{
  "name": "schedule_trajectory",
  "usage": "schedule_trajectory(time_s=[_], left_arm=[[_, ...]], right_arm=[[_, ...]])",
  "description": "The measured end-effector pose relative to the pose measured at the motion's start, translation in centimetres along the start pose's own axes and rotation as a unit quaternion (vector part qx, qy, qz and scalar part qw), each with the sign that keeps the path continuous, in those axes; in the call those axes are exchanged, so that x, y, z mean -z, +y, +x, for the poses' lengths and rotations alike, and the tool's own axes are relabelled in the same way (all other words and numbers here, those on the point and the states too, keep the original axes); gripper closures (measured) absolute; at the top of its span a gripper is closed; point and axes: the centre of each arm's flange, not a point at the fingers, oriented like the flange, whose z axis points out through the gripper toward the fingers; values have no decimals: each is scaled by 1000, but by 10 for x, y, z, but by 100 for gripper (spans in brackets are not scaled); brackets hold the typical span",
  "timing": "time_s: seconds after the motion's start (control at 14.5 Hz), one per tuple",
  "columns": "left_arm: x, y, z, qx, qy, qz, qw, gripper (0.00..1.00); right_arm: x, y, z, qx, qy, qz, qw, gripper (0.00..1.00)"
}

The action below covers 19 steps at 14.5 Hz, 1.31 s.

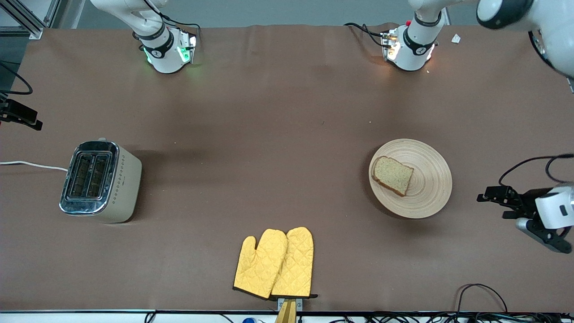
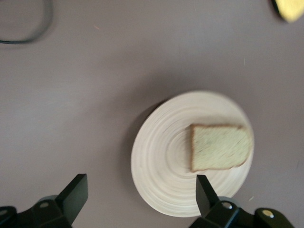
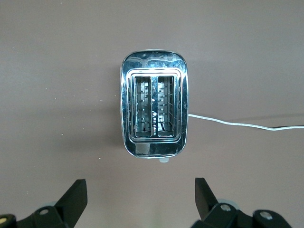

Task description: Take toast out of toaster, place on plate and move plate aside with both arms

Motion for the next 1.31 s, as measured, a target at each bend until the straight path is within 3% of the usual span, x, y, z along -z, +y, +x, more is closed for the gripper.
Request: schedule_trajectory(time_s=[0.21, 0.35, 0.69, 0.9, 1.31], left_arm=[[79, 74, -20, 119, 8, 40, 992, 0], [112, 105, -35, 151, 19, 56, 987, 0], [155, 162, -75, 143, 44, 84, 985, 0], [137, 175, -96, 138, 74, 104, 982, 0], [116, 187, -139, 110, 74, 127, 983, 0]], right_arm=[[0, 0, 0, 0, 0, 0, 1000, 0], [0, 0, 0, 0, 0, 0, 1000, 0], [0, 1, 0, -1, 0, 0, 1000, 0], [0, 1, 0, -3, 1, 11, 1000, 0], [0, 8, -1, -9, 1, 15, 1000, 0]])
